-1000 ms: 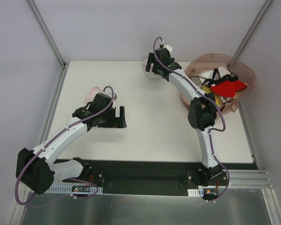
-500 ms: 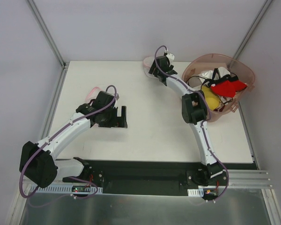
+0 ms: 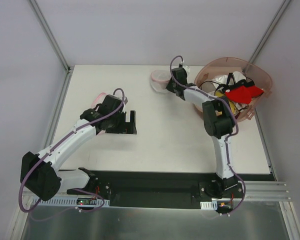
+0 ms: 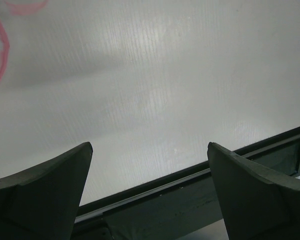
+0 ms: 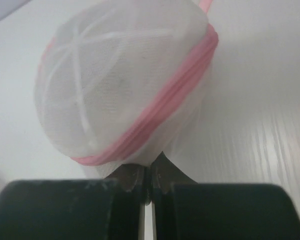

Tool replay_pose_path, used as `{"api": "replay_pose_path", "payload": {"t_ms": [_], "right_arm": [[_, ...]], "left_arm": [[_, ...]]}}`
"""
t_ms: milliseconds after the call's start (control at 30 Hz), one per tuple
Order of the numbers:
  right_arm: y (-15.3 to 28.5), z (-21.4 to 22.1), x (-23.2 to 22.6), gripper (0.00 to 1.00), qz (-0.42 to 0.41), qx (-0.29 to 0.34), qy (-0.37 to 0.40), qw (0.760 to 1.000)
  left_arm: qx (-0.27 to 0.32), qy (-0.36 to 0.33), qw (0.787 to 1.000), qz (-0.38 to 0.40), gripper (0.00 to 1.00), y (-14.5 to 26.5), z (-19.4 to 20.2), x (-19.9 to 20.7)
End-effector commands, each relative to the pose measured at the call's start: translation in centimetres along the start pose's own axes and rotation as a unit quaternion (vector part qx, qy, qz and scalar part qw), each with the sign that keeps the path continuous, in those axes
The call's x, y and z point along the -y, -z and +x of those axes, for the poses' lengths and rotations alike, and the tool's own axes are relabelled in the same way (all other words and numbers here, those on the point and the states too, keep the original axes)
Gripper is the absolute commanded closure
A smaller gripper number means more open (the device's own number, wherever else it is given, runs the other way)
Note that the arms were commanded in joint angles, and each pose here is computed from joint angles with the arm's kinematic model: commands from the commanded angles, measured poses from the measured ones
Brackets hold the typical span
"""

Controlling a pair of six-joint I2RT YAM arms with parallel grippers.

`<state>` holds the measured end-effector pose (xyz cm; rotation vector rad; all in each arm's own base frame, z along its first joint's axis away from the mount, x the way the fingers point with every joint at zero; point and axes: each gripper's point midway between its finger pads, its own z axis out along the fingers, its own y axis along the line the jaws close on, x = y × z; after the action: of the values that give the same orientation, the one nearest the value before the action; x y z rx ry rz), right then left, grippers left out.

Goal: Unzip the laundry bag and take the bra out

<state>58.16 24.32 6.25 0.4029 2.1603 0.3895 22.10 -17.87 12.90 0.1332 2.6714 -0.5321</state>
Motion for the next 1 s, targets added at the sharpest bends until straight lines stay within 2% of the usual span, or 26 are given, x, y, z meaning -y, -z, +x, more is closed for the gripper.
{"api": "replay_pose_path", "payload": {"t_ms": [0,33,67,167,200,233,267,300,333,367,433,467,567,600,733,900,933,967], "right_arm": [[9.5,-2.4,-5.5,0.99,-0.106,0.019,-0.011,0.994],[12.6,-3.2,-6.6,0.99,-0.127,0.028,-0.009,0.991],[13.0,0.7,-4.1,0.99,-0.105,-0.008,0.002,0.994],[17.8,3.5,-3.9,0.99,-0.124,-0.032,0.026,0.991],[18.7,6.4,-2.1,0.99,-0.112,-0.06,0.041,0.991],[20.1,8.4,-2.3,0.99,-0.116,-0.078,0.058,0.988],[22.2,8.9,-2.1,0.99,-0.122,-0.085,0.066,0.987],[23.1,11.8,-0.2,0.99,-0.109,-0.112,0.08,0.984],[24.6,13.6,-0.8,0.99,-0.121,-0.126,0.094,0.98],[26.5,14.6,0.0,0.85,-0.118,-0.143,0.105,0.977],[28.7,16.9,1.0,0.33,-0.107,-0.165,0.129,0.972],[29.5,17.5,1.9,0.21,-0.096,-0.175,0.141,0.97],[32.0,16.6,3.2,0.12,-0.099,-0.15,0.142,0.973],[32.8,15.1,3.7,0.11,-0.097,-0.118,0.137,0.979],[33.6,13.0,6.6,0.11,-0.054,-0.086,0.157,0.982],[34.5,11.9,4.9,0.12,-0.079,-0.089,0.147,0.982],[34.6,12.0,4.6,0.12,-0.083,-0.091,0.142,0.982],[34.5,12.0,4.3,0.12,-0.088,-0.09,0.134,0.983]], "left_arm": [[0.096,-0.011,0.995,-0.011,0.01,3.7,-4.1,0.7],[0.109,-0.015,0.994,-0.015,0.01,4.2,-4.5,0.5],[0.12,-0.016,0.992,-0.018,0.01,4.7,-4.9,0.5],[0.139,-0.019,0.99,-0.024,0.01,5.5,-5.3,0.2],[0.139,-0.02,0.99,-0.019,0.01,5.7,-5.2,0.4],[0.144,-0.017,0.989,-0.013,0.01,5.9,-5.2,0.6],[0.144,-0.013,0.989,-0.011,0.01,6.0,-5.0,0.6],[0.143,-0.015,0.99,0.014,0.01,6.5,-4.8,1.4],[0.143,-0.013,0.989,0.026,0.01,6.6,-4.7,1.9],[0.142,-0.011,0.989,0.036,0.01,6.6,-4.5,2.1],[0.136,-0.014,0.989,0.062,0.01,6.6,-4.0,3.0],[0.133,-0.014,0.989,0.068,0.01,6.1,-3.9,3.1],[0.115,-0.01,0.991,0.072,0.01,5.0,-3.5,3.2],[0.107,-0.013,0.991,0.077,0.01,4.6,-3.3,3.4],[0.094,-0.018,0.992,0.081,0.01,3.0,-2.9,3.6],[0.03,0.01,0.997,0.075,0.01,-2.4,-0.8,2.7],[0.043,0.012,0.994,0.097,0.01,-3.0,-1.6,3.5],[0.031,0.006,0.994,0.106,0.01,-3.9,-0.7,3.9]]}}
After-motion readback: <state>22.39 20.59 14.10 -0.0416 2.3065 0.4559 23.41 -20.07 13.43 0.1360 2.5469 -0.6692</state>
